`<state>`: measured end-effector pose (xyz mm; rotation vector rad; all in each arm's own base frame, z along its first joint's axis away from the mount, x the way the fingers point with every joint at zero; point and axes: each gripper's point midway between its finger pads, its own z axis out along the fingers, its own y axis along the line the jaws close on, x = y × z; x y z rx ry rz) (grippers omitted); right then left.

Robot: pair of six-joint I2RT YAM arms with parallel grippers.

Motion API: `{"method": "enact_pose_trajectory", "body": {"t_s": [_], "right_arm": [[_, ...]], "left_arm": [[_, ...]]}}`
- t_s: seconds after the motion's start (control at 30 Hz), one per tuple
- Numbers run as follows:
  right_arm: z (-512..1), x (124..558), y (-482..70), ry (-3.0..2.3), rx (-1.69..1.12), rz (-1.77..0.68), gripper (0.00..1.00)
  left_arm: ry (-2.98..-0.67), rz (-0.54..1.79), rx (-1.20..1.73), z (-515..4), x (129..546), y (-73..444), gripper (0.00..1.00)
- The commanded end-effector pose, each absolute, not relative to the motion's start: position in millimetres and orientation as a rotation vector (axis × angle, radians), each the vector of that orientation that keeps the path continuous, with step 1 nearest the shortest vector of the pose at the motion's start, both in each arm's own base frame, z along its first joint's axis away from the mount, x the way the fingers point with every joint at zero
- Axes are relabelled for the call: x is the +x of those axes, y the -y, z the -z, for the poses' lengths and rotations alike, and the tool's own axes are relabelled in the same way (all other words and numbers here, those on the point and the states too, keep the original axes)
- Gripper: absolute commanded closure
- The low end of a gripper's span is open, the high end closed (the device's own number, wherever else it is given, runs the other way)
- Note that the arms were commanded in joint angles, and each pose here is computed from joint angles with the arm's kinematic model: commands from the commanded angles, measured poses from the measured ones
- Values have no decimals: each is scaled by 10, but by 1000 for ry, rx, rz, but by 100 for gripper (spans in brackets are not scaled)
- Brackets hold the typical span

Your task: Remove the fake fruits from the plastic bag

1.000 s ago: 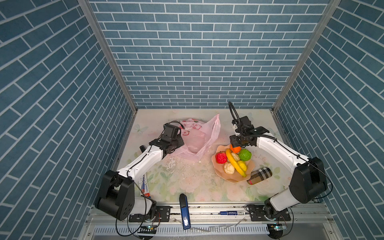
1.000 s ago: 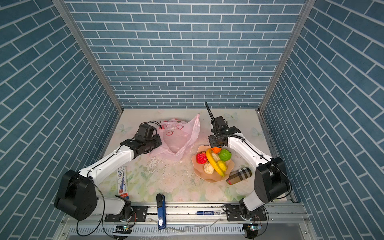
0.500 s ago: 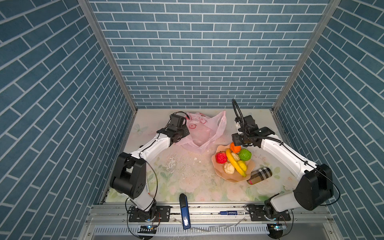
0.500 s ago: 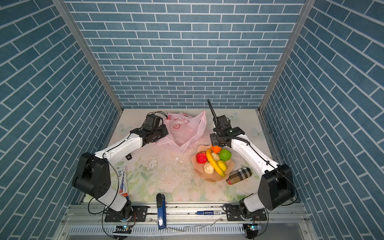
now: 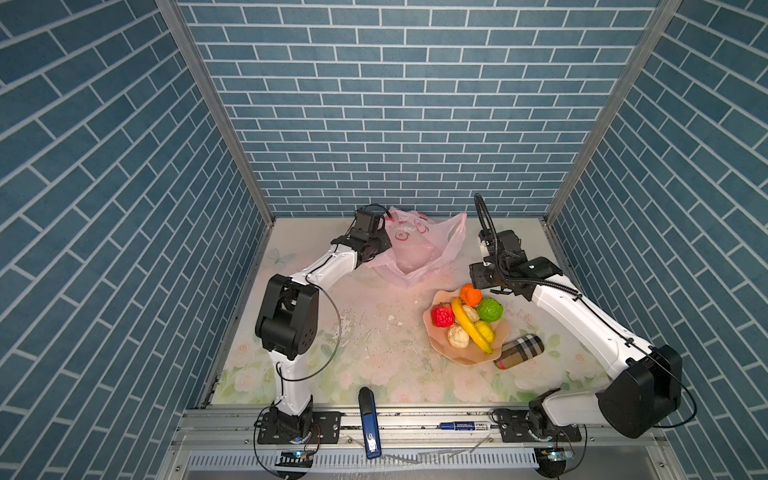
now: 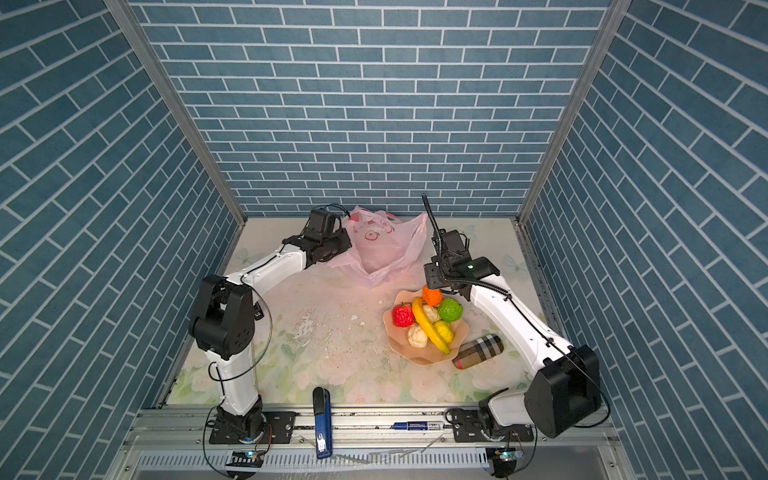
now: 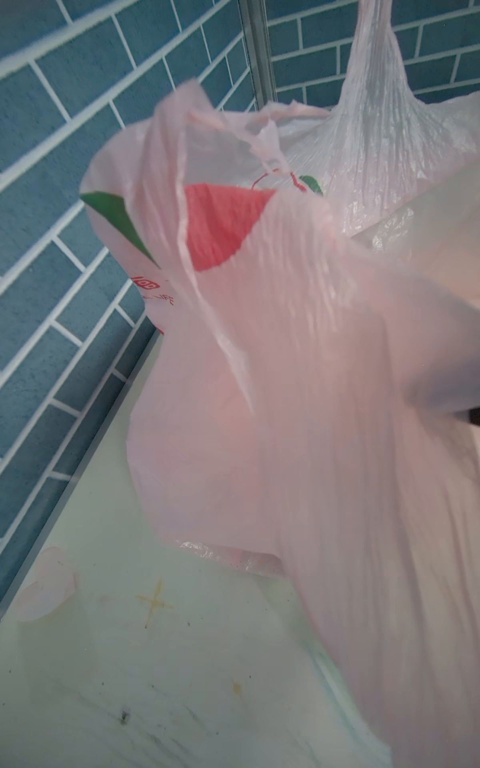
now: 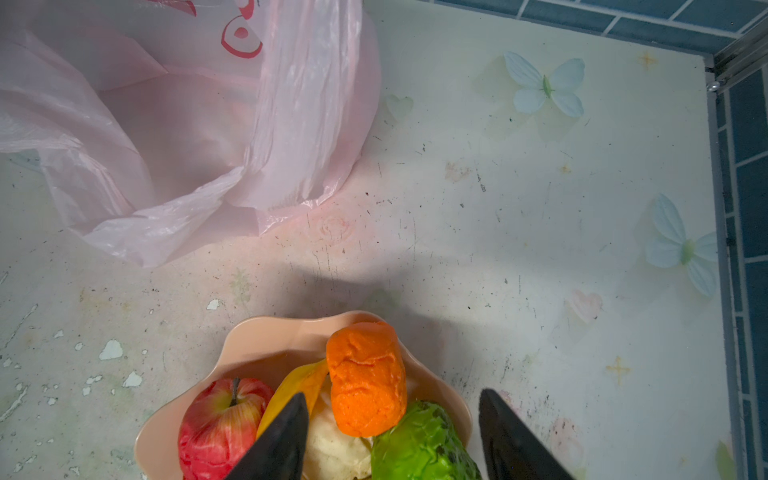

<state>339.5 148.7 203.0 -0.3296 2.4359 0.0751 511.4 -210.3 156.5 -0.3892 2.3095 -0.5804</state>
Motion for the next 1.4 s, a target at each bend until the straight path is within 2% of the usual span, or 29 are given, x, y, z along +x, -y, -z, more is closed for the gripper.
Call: {"method": "enact_pose_trajectory", "body": {"t_s": [0.0, 0.1, 0.27, 0.43, 0.8, 1.0, 1.17, 1.2, 1.27, 1.37], "right_arm": [[-1992, 3335, -1375, -2445, -273, -44, 34], [-1997, 3328, -1339, -2443, -254, -38, 34], [-2013, 3319, -1327, -2429, -230, -50, 33], [-2046, 3324, -1351, -2410, -218, -81, 33], [-2052, 3386, -1478, -2367, -190, -178, 33], [-2100, 3419, -1512, -2334, -174, -216, 32], [-2174, 3414, -1519, -2307, -166, -237, 19], [-2184, 3414, -1509, -2303, -161, -236, 17], [-2196, 3401, -1486, -2299, -155, -230, 7], [-2220, 3396, -1450, -2284, -140, -219, 1]], "left_arm": [[-2297, 589, -372, -1601, 5251, 2132, 96], [-2294, 607, -371, -1617, 5331, 2164, 89], [-2287, 622, -364, -1699, 5350, 2183, 65], [-2270, 621, -349, -1881, 5249, 2137, 48], [-2243, 512, -375, -2122, 4762, 1720, 28], [-2208, 412, -377, -2324, 4364, 1411, 18], [-2152, 283, -402, -2513, 3942, 1026, 1], [-2143, 258, -410, -2533, 3859, 947, 1], [-2120, 194, -436, -2533, 3664, 754, 1], [-2088, 99, -483, -2486, 3396, 481, 1]]}}
